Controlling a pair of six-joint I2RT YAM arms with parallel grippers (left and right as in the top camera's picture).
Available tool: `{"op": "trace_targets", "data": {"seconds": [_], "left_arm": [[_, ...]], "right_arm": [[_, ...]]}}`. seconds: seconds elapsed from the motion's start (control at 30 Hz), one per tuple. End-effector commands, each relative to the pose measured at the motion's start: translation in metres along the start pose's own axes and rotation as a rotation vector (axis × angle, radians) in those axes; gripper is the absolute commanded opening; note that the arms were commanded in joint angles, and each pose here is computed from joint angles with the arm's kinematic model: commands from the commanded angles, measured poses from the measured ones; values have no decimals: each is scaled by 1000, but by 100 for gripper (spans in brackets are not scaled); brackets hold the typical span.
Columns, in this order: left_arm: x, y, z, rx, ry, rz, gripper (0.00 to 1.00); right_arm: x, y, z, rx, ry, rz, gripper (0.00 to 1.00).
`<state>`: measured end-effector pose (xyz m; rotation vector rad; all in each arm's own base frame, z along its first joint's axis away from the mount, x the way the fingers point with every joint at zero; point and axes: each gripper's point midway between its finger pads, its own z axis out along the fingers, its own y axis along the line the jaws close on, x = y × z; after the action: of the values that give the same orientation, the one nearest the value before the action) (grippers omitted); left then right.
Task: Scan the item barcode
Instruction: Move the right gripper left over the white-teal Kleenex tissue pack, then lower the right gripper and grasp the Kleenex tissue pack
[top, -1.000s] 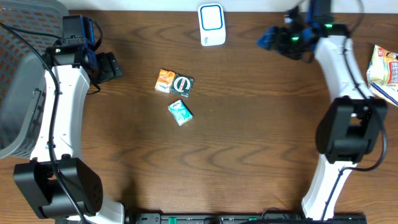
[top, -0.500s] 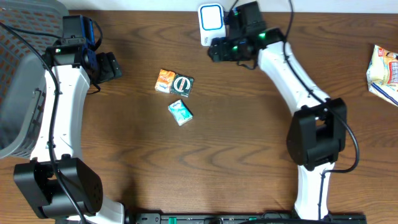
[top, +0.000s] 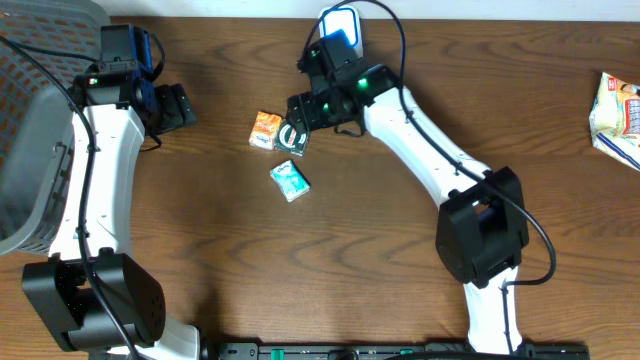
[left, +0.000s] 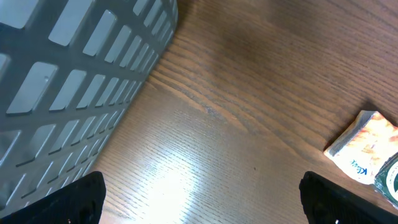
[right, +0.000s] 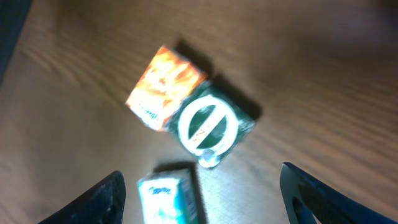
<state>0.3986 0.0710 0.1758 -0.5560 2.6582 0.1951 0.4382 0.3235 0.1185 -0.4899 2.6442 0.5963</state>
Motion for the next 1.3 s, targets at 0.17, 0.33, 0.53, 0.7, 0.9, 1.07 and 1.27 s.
{"op": "trace_targets", "data": {"seconds": [0.17, 0.33, 0.53, 0.7, 0.9, 1.07, 1.27], "left_arm": [[3, 1, 5, -3, 16, 10, 98], [3, 1, 5, -3, 16, 10, 98], [3, 1, 5, -3, 16, 10, 98], [3, 1, 5, -3, 16, 10, 98], [3, 1, 5, -3, 16, 10, 98], [3, 1, 5, -3, 16, 10, 98], [3, 1, 5, -3, 16, 10, 98]], "right_arm": [[27, 28, 1, -2, 83, -53, 61], [42, 46, 4, -14, 123, -127, 45], [52, 65, 7, -23, 137, -198, 42], [59, 72, 9, -4, 148, -220, 40], [66, 73, 9, 5, 172, -226, 39], [70, 64, 7, 51, 190, -224, 38], [76, 61, 6, 63, 216, -236, 31]]}}
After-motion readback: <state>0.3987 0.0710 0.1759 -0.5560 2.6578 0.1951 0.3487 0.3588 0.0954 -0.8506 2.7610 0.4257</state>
